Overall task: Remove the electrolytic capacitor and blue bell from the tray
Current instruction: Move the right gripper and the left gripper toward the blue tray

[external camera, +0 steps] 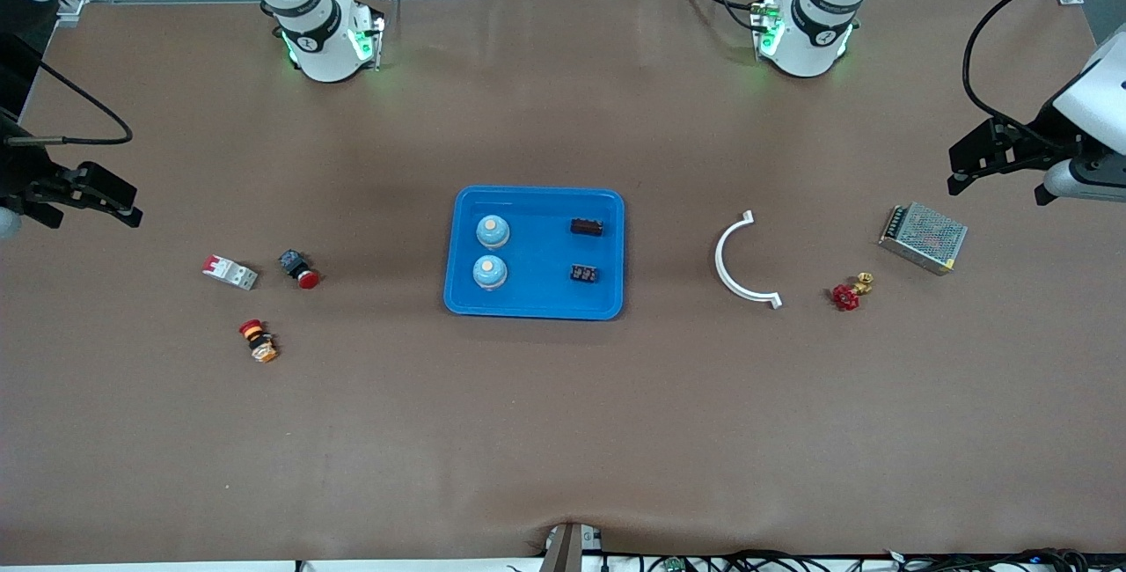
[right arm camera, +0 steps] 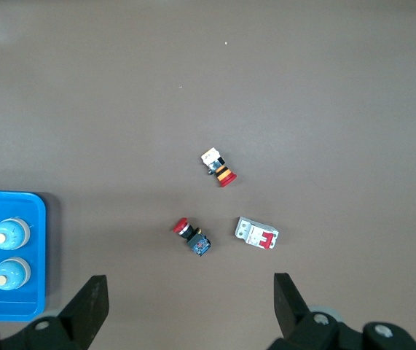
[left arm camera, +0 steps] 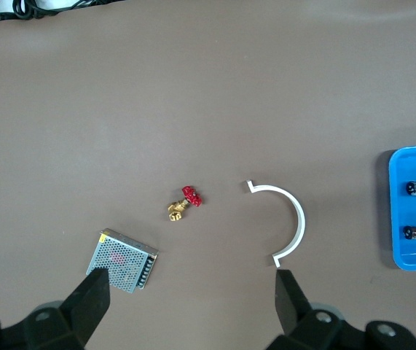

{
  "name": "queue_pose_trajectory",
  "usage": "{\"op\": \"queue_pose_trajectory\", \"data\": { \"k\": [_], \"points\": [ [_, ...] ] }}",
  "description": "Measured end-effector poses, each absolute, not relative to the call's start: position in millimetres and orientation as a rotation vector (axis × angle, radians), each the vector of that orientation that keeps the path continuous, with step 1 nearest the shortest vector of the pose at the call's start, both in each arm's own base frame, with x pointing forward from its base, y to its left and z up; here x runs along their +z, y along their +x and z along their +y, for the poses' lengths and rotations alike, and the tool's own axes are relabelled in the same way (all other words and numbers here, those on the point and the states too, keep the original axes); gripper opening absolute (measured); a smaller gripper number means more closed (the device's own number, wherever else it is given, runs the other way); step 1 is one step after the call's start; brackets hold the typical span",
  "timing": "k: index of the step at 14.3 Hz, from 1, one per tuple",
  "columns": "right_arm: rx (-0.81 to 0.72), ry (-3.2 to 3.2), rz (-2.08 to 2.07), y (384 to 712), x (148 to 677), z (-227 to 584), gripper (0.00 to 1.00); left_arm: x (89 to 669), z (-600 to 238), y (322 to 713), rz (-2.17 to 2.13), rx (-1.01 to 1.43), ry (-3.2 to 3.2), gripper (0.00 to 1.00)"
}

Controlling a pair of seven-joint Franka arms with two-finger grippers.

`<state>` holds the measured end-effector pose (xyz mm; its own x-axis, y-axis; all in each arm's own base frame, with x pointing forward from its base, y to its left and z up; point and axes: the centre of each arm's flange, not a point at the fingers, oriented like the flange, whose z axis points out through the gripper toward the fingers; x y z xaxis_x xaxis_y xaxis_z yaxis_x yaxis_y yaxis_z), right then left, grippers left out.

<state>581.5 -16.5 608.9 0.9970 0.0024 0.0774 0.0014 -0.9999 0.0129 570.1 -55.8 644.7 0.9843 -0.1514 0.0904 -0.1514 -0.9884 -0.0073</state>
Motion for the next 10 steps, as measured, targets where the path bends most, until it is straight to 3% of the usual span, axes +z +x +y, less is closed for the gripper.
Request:
{"op": "queue_pose_trajectory", "data": {
  "k": [10],
  "points": [
    [0.092,3.129,0.048,580,607,2,1.0,625,-53,580,0.232,-0.092,-3.12,1.0]
  ]
}}
